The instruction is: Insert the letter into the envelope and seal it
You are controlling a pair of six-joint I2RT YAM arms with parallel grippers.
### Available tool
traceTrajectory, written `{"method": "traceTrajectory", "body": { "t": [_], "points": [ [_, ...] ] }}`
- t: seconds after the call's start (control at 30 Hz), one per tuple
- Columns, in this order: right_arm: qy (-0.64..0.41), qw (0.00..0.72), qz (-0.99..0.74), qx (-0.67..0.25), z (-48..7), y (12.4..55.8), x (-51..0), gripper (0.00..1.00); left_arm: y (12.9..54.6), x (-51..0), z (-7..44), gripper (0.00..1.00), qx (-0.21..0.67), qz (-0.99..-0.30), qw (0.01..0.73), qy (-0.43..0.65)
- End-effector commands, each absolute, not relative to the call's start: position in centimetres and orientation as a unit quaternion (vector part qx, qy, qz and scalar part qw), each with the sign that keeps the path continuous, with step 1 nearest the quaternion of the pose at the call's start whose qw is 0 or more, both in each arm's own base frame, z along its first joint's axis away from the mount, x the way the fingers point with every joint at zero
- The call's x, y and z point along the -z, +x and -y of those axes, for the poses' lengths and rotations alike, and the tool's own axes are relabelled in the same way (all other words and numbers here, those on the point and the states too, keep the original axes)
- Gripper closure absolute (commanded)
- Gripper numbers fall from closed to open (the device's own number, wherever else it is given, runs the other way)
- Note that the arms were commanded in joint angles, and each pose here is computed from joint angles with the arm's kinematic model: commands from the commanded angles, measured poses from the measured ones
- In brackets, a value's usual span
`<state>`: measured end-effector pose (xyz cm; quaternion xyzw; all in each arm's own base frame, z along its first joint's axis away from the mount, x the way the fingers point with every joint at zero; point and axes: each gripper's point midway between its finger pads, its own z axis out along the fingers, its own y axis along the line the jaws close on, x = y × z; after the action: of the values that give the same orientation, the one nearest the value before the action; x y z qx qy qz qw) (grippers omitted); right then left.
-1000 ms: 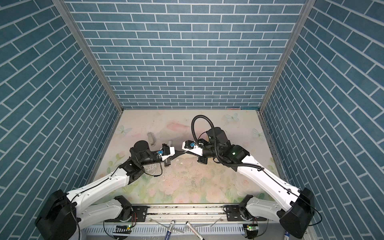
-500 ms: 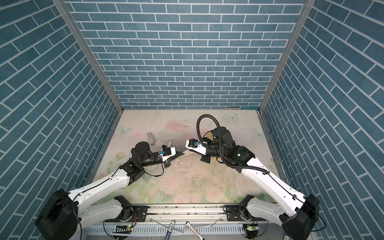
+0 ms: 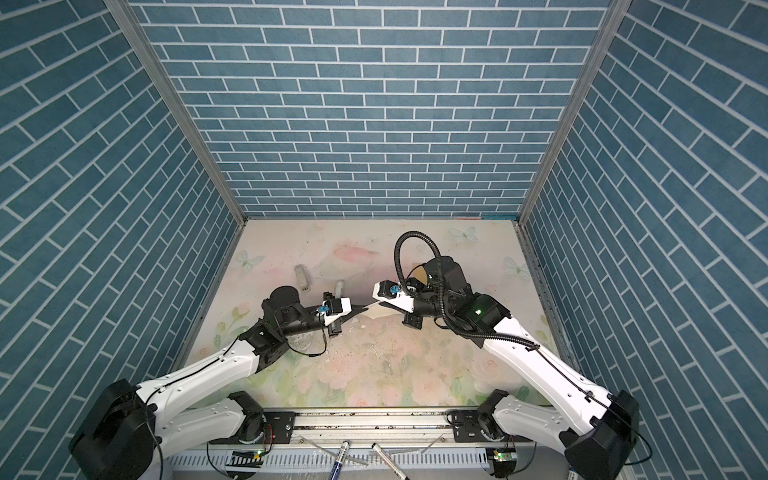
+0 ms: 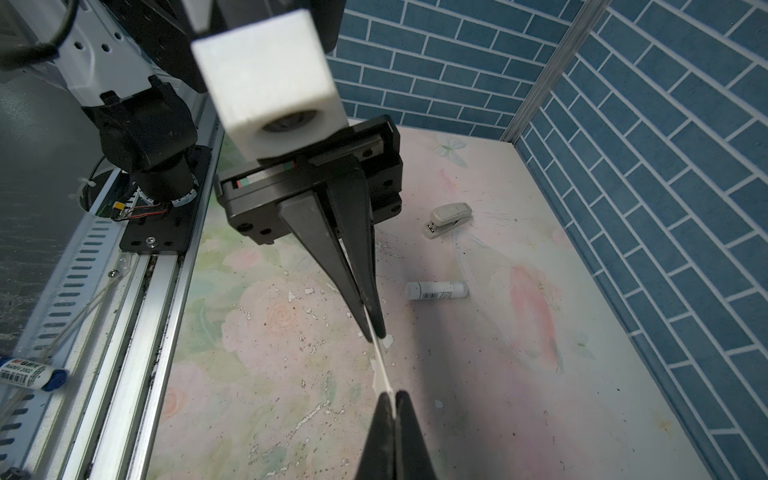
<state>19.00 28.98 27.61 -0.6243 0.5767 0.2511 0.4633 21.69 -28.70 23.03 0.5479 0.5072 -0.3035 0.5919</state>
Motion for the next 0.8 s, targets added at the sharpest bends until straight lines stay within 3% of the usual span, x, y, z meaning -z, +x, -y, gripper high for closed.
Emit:
{"method": "traceTrajectory", "body": {
  "t": [0.0, 0.77],
  "points": [
    [-0.617, 0.506, -0.560, -0.223, -27.6, 19.6, -29.4, 1.00, 22.5, -18.4, 27.2, 0.95, 0.282, -0.576, 0.547, 0.539],
    [-0.607, 0.516, -0.567, -0.207, -26.5, 19.9, -29.6, 1.00, 22.7, -17.1, 26.7, 0.94, 0.277, -0.587, 0.542, 0.534]
  ]
}}
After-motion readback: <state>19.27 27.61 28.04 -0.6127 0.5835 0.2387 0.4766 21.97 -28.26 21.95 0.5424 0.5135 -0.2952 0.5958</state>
